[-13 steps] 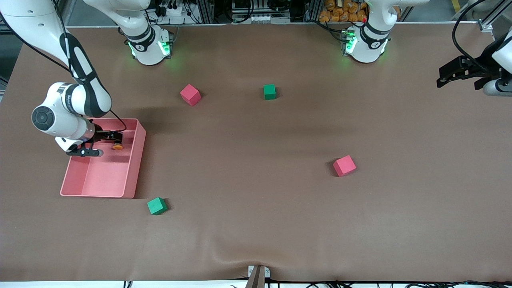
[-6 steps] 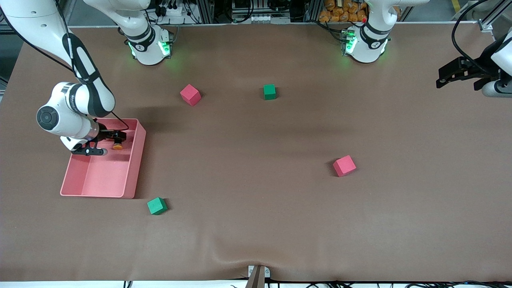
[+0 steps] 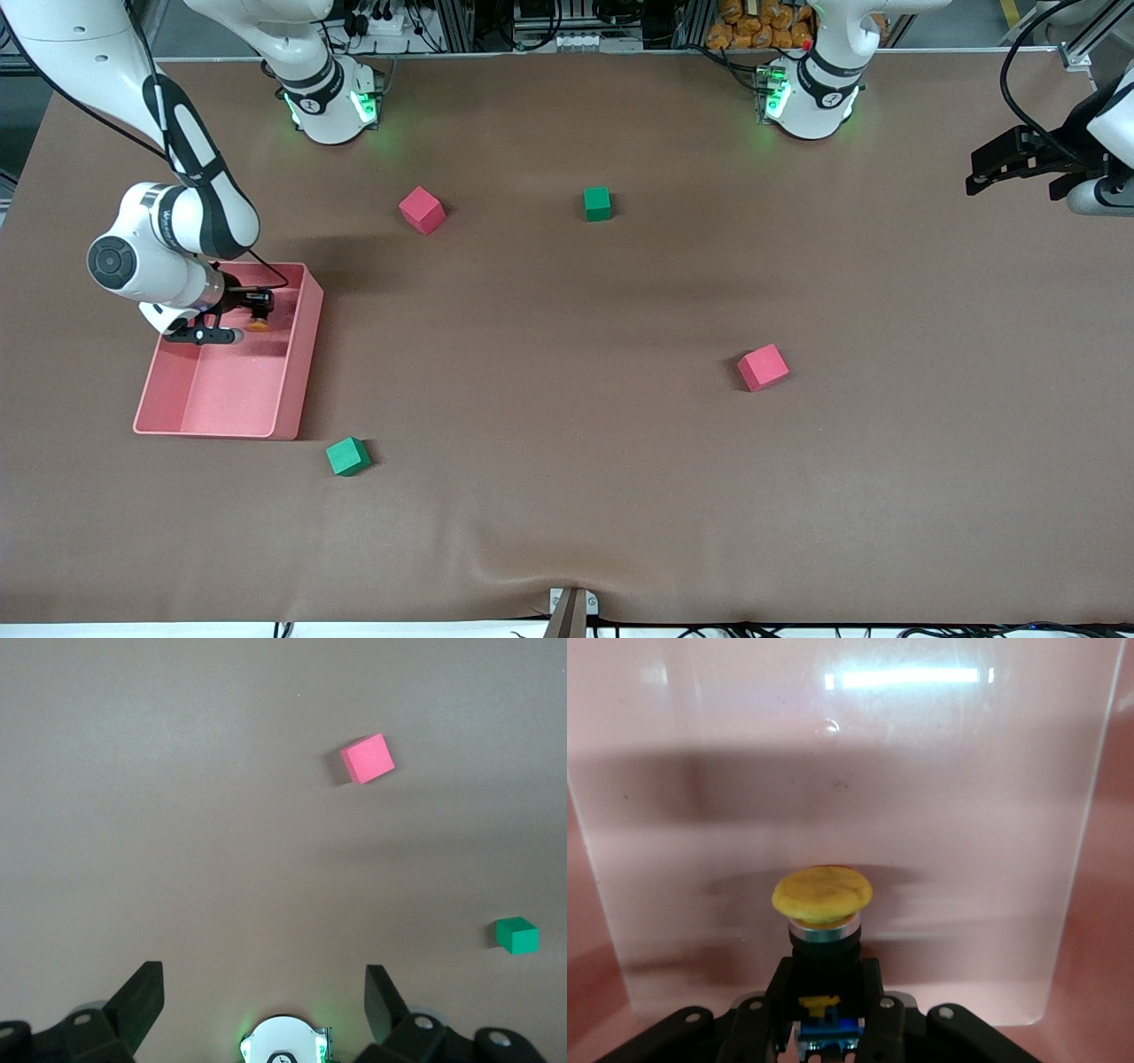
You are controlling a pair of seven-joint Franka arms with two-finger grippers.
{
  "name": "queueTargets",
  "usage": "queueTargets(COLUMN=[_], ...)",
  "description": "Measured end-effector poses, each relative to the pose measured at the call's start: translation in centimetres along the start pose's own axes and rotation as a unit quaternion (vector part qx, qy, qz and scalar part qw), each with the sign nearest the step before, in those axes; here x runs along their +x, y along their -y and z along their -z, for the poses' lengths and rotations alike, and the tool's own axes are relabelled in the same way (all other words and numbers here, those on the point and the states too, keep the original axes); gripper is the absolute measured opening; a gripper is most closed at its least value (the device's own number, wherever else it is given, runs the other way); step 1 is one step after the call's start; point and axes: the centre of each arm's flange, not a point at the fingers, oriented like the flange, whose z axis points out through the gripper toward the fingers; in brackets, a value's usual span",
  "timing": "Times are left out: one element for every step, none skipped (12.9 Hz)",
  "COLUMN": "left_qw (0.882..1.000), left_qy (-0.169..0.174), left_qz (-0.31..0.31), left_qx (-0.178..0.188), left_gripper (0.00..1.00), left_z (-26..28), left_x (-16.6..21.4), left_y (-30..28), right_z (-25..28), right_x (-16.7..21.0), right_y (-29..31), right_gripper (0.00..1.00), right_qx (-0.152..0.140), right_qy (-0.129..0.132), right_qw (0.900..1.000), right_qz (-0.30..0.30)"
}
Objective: Place and upright button with both arms
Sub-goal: 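Grasp the yellow button with the right gripper and lift it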
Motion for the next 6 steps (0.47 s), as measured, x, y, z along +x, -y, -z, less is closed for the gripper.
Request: queueTargets(left_qw=[1.0, 1.0, 1.0, 1.0, 1.0, 1.0], left_qy=[0.0, 0.0, 0.0, 0.0, 0.0, 0.0], left_qz=[0.0, 0.0, 0.0, 0.0, 0.0, 0.0], left_qx=[0.0, 0.0, 0.0, 0.0, 0.0, 0.0], left_gripper=[1.0, 1.0, 1.0, 1.0, 1.0, 1.0], left_z=[0.0, 0.0, 0.0, 0.0, 0.0, 0.0], left_x=[0.0, 0.0, 0.0, 0.0, 0.0, 0.0], left_y=[0.0, 0.0, 0.0, 0.0, 0.0, 0.0], right_z=[0.5, 1.3, 2.5, 4.3, 6.8, 10.3], right_x=[0.4, 1.0, 1.7, 2.4, 3.1, 3.9], right_y=[0.3, 0.6, 0.9, 1.0, 0.9, 0.9], right_gripper=[0.34, 0.34, 0.34, 0.34, 0.34, 0.34], right_qx=[-0.001, -0.003, -0.004, -0.004, -0.002, 0.001], right_qy=[-0.006, -0.014, -0.018, -0.014, -0.005, 0.007], right_qw=[1.0, 1.0, 0.999, 0.998, 0.997, 0.996], right_qz=[0.005, 0.015, 0.031, 0.054, 0.074, 0.092])
